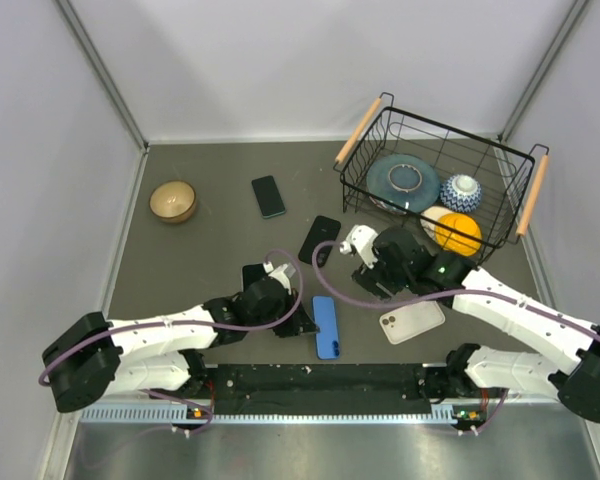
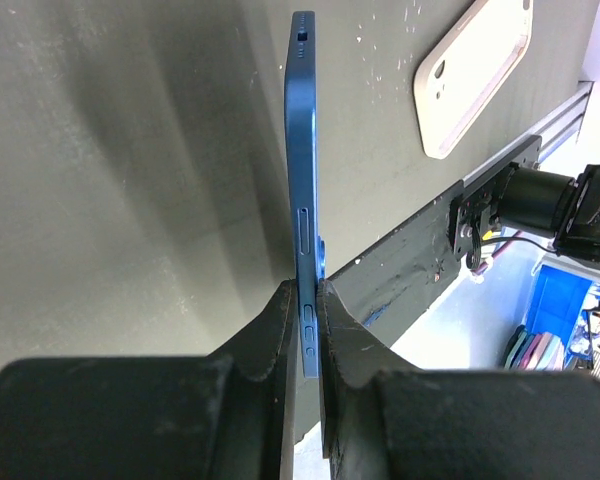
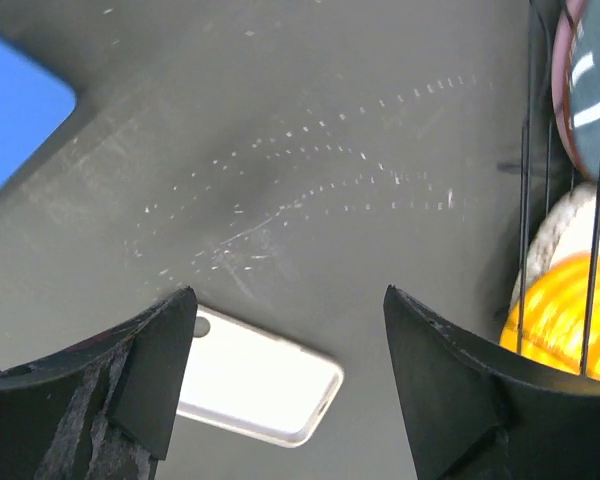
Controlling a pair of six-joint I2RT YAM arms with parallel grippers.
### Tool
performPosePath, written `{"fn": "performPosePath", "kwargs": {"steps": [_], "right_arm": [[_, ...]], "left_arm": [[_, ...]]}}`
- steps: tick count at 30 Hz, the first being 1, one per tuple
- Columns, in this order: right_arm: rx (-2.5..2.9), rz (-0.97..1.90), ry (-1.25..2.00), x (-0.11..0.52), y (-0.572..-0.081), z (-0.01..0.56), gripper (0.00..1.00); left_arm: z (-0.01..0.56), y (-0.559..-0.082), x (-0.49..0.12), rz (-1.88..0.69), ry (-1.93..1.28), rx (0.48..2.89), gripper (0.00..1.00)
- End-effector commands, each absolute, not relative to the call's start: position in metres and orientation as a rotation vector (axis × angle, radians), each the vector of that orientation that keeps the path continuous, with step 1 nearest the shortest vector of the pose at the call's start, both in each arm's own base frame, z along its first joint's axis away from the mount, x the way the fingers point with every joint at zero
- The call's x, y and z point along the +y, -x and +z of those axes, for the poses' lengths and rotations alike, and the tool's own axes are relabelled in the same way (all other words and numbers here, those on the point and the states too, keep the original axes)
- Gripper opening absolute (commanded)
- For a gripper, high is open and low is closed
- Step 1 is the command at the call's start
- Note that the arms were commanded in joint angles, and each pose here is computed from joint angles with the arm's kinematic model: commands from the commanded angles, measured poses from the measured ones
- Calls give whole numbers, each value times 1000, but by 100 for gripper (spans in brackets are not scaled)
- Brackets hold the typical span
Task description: Put the phone into the phone case
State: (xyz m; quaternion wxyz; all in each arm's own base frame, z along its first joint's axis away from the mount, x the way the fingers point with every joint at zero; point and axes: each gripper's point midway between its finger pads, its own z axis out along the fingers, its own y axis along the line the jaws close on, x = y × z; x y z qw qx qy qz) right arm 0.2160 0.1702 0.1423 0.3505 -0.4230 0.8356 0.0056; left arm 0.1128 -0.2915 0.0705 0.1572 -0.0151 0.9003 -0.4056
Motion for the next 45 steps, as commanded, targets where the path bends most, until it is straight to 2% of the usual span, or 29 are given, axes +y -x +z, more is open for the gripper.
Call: {"fn": "performPosePath", "kwargs": {"steps": [1, 16, 21, 28, 33, 34, 37, 42, 45], "right_arm": [[1925, 65, 1611, 168, -199, 123, 71], [2127, 176, 1751, 143, -192, 38, 68], [2147, 227, 1769, 145, -184, 31, 66], [2190, 248, 1809, 146, -182, 19, 45], [2220, 292, 1810, 151, -181, 11, 38], [2219, 293, 1810, 152, -181, 11, 25], [2218, 284, 1743, 161, -195, 18, 0], [2322, 357, 1331, 191, -242, 57, 0], [2479, 300, 1136, 192, -261, 56, 0]], "left_arm": [[88, -115, -298, -1217, -12, 2503, 0], [92, -115, -299, -1223, -29, 2501, 0], [94, -114, -298, -1230, -25, 2494, 0], [93, -115, -298, -1231, -14, 2490, 0], [93, -116, -294, -1221, -6, 2482, 0], [96, -116, -294, -1226, -5, 2474, 0], [98, -116, -293, -1224, -8, 2466, 0], [99, -117, -289, -1206, -12, 2454, 0], [102, -119, -287, -1204, -28, 2425, 0]]}}
